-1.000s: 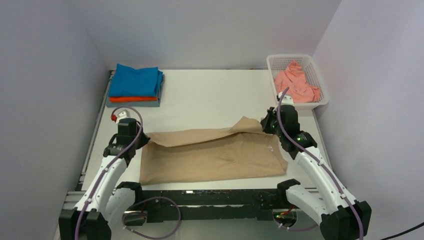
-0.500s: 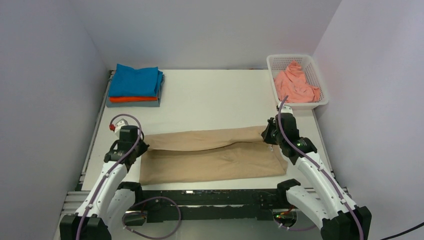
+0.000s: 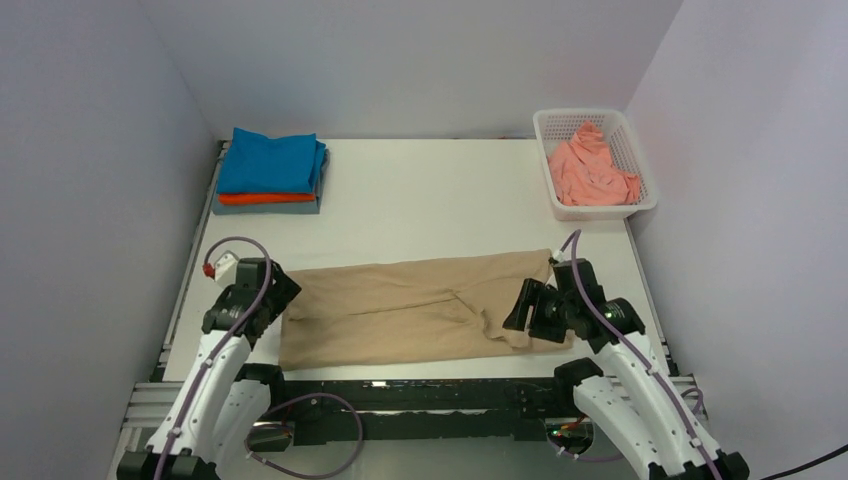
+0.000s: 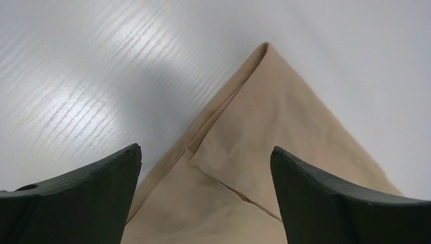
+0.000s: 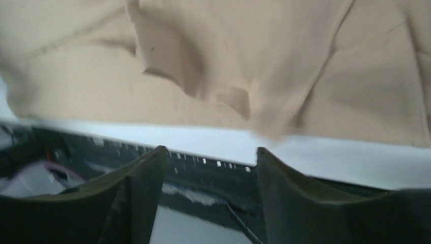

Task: Fold and stack the t-shirts
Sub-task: Fold the other side of the tshirt into a rectangle, then rotate the tshirt 90 degrees

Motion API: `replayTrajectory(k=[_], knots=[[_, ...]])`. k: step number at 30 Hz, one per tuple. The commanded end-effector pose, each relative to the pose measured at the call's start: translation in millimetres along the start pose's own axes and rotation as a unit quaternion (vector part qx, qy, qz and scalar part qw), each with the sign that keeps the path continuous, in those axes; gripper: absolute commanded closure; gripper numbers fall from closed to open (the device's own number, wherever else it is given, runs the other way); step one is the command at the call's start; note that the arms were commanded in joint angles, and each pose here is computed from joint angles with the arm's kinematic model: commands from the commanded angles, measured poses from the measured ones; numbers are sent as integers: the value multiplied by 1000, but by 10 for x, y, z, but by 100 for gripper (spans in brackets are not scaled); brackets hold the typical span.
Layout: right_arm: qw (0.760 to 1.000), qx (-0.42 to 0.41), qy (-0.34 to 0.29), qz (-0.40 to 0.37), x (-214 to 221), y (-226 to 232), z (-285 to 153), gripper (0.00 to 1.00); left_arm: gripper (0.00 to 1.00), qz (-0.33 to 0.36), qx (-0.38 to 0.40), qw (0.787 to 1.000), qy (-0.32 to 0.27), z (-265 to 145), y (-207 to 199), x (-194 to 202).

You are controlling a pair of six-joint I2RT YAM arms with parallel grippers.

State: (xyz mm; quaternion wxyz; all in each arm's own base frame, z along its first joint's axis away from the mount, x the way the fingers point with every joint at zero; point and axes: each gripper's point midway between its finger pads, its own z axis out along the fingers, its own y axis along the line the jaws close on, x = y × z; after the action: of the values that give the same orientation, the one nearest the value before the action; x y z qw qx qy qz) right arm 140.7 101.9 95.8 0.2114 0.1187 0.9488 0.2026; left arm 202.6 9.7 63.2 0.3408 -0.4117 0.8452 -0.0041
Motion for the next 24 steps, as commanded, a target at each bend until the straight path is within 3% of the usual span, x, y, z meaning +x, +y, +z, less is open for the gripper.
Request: replayTrajectory(k=[1, 3, 4, 8, 12, 17, 21, 24], knots=[[996, -50, 69, -11, 362, 138, -323, 21, 1, -42, 38, 997, -52, -259, -205, -350], [997, -71, 29, -23, 214, 224, -333, 4, 1, -40, 89, 994, -57, -319, -424, -422], [996, -81, 9, -28, 116, 280, -324, 1, 1, -31, 119, 991, -56, -346, -548, -439], [995, -81, -52, -12, -271, 391, -169, 0, 0, 27, 229, 973, -19, -416, -1054, -367], [994, -40, -80, 58, -506, 296, 154, 0, 1, 110, 317, 938, 88, -386, -1516, 52], [993, -10, -49, 108, -433, 157, 579, 0, 1, 194, 296, 916, 191, -141, -1650, 611], [990, 23, -43, 131, -480, 33, 884, 0, 1, 215, 254, 916, 225, 91, -1526, 824], [990, 38, -64, 123, -780, 79, 1045, 0, 1, 220, 234, 916, 241, 186, -1409, 930]])
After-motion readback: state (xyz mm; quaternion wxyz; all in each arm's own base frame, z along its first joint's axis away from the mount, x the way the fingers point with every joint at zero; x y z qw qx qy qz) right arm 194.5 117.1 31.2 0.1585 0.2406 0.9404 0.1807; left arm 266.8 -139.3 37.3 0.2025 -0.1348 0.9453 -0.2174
